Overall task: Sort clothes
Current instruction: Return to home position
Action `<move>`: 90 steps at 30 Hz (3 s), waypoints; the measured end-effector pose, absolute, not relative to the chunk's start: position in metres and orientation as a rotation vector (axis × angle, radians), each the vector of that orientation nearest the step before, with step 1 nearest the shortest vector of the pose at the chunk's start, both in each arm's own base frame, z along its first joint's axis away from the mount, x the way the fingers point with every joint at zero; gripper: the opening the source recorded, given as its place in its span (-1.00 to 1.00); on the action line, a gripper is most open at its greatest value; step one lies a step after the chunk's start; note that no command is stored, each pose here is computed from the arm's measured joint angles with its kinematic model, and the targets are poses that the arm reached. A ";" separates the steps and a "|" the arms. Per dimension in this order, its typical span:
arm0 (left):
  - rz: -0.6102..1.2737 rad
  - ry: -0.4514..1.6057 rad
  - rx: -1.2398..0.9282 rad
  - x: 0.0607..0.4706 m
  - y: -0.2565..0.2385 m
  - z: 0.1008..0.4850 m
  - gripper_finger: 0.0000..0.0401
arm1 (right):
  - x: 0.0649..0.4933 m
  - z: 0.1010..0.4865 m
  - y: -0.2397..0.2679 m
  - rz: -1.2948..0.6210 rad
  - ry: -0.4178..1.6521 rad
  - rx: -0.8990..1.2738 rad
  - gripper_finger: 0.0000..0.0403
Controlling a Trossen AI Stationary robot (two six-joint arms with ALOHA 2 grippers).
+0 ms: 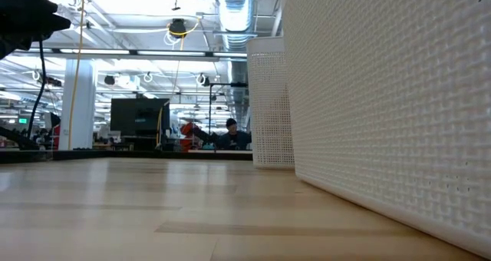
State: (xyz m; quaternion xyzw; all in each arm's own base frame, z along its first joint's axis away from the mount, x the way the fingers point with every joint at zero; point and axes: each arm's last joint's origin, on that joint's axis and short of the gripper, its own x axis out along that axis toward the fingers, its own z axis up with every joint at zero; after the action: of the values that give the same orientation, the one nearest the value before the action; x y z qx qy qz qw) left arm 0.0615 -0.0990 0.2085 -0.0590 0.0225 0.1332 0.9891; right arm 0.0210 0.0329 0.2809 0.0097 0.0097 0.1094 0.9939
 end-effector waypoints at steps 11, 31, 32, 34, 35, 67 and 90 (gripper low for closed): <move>0.266 0.051 -0.097 0.061 -0.099 0.208 -0.16 | 0.020 0.270 0.035 0.135 0.079 0.079 -0.21; 0.233 0.107 -0.089 0.061 -0.099 0.206 -0.16 | 0.001 0.303 0.061 -0.885 0.302 0.178 -0.21; 0.231 0.112 -0.087 0.061 -0.099 0.206 -0.16 | -0.001 0.301 0.064 -0.930 0.332 0.213 -0.21; 0.228 0.117 -0.078 0.061 -0.099 0.206 -0.16 | -0.003 0.292 0.068 -0.977 0.411 0.291 -0.21; 0.227 0.118 -0.072 0.061 -0.099 0.206 -0.16 | -0.004 0.287 0.070 -0.981 0.456 0.326 -0.21; 0.227 0.119 -0.067 0.061 -0.099 0.206 -0.16 | 0.022 0.238 0.010 -0.552 0.256 0.634 -0.21; 0.235 0.111 -0.032 0.061 -0.098 0.205 -0.16 | 0.022 0.269 -0.043 -0.801 -0.176 0.205 -0.21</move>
State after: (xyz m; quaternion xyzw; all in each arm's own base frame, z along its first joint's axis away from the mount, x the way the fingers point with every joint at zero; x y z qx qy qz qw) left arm 0.0610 -0.0978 0.2055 -0.0157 0.0553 0.1174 0.9914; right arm 0.0222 -0.0434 0.2685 0.0997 -0.0853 -0.3886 0.9120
